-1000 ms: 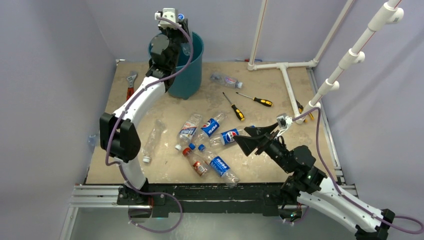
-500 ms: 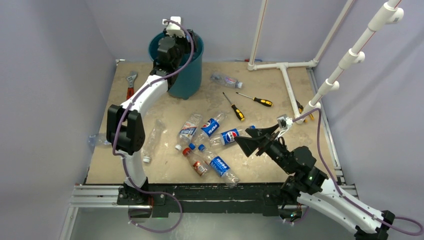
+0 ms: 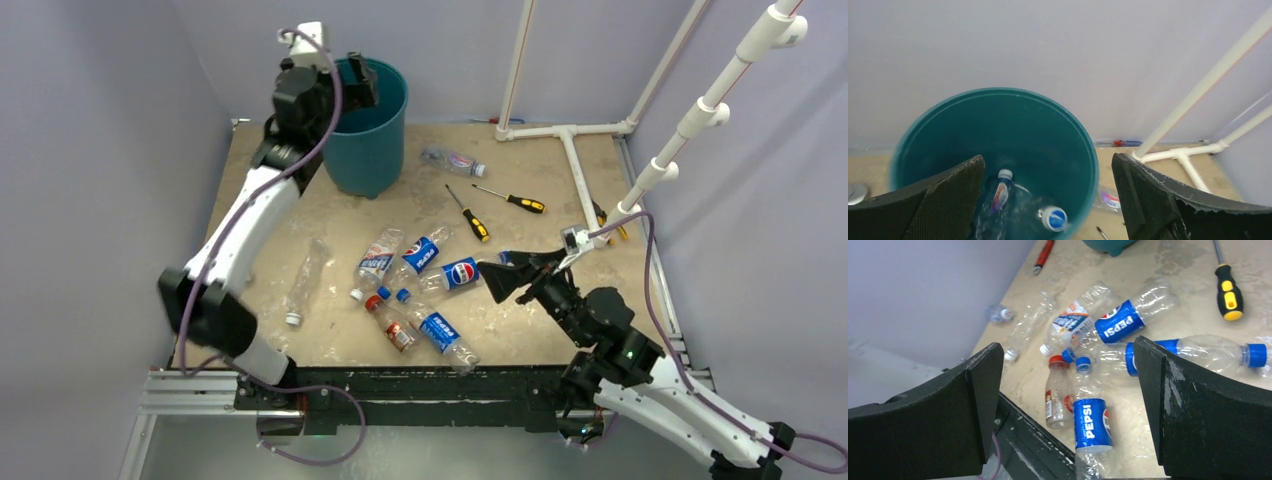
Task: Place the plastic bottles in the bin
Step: Place the plastic bottle in the trash bin, then pick up the plastic bottle at the center of the board.
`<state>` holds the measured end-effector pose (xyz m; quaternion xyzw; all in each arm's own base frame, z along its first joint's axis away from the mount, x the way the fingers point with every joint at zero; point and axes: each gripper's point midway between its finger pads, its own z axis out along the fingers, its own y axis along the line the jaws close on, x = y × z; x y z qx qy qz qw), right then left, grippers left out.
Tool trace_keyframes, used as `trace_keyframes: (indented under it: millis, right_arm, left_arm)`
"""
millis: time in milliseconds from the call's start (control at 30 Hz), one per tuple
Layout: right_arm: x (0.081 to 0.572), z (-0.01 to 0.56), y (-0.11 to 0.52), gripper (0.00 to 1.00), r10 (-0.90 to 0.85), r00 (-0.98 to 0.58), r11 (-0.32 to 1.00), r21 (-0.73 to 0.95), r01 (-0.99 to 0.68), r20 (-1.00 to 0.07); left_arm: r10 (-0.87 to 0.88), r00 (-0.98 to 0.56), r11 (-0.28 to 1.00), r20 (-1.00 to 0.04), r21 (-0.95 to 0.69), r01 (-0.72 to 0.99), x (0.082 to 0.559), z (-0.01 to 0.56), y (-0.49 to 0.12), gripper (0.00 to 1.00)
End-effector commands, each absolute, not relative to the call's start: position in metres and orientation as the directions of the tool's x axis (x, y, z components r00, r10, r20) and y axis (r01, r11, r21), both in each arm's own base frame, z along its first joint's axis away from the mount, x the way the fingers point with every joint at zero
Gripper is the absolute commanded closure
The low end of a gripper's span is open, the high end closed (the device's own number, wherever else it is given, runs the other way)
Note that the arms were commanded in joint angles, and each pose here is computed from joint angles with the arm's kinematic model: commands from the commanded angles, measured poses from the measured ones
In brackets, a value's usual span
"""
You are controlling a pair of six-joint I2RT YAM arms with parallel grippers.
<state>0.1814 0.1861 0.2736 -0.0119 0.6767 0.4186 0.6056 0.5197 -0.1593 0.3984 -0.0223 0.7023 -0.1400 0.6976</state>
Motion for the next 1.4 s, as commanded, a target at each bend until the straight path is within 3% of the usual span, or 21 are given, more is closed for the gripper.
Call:
trace_keyframes:
  millis: [0, 167, 333, 733, 967, 1167, 1367]
  right_arm:
    - [0.199, 0.258, 0.178, 0.01, 0.462, -0.286, 0.74, 0.543, -0.397, -0.839]
    - [0.219, 0.223, 0.164, 0.02, 0.506, -0.316, 0.8, 0.573, -0.176, -0.803]
    - [0.231, 0.202, 0.154, 0.02, 0.549, -0.288, 0.809, 0.585, -0.052, -0.785]
    - [0.259, 0.13, 0.142, 0.05, 0.619, -0.407, 0.763, 0.637, 0.11, -0.671]
    - [0.275, 0.108, 0.123, 0.12, 0.751, -0.355, 0.641, 0.744, 0.19, -0.556]
    - [0.284, 0.094, 0.119, 0.19, 0.882, -0.269, 0.451, 0.859, 0.24, -0.388]
    - [0.297, 0.082, 0.105, 0.18, 0.914, -0.207, 0.4, 0.866, 0.299, -0.35]
  left_arm:
    - [-0.315, -0.05, 0.944, -0.948, -0.318, 0.082, 0.424, 0.42, -0.118, 0.01]
    - [-0.383, -0.133, 0.924, -0.914, -0.381, -0.045, 0.34, 0.353, -0.078, 0.02]
    - [-0.462, -0.256, 0.887, -0.849, -0.44, -0.141, 0.291, 0.277, -0.065, 0.02]
    - [-0.5, -0.495, 0.841, -0.71, -0.534, -0.084, 0.285, 0.195, -0.111, 0.01]
    - [-0.501, -0.525, 0.822, -0.688, -0.569, -0.038, 0.275, 0.175, -0.121, 0.03]
    - [-0.481, -0.56, 0.822, -0.674, -0.568, -0.022, 0.271, 0.163, -0.125, 0.05]
    - [-0.47, -0.577, 0.814, -0.668, -0.581, 0.01, 0.267, 0.162, -0.131, 0.06]
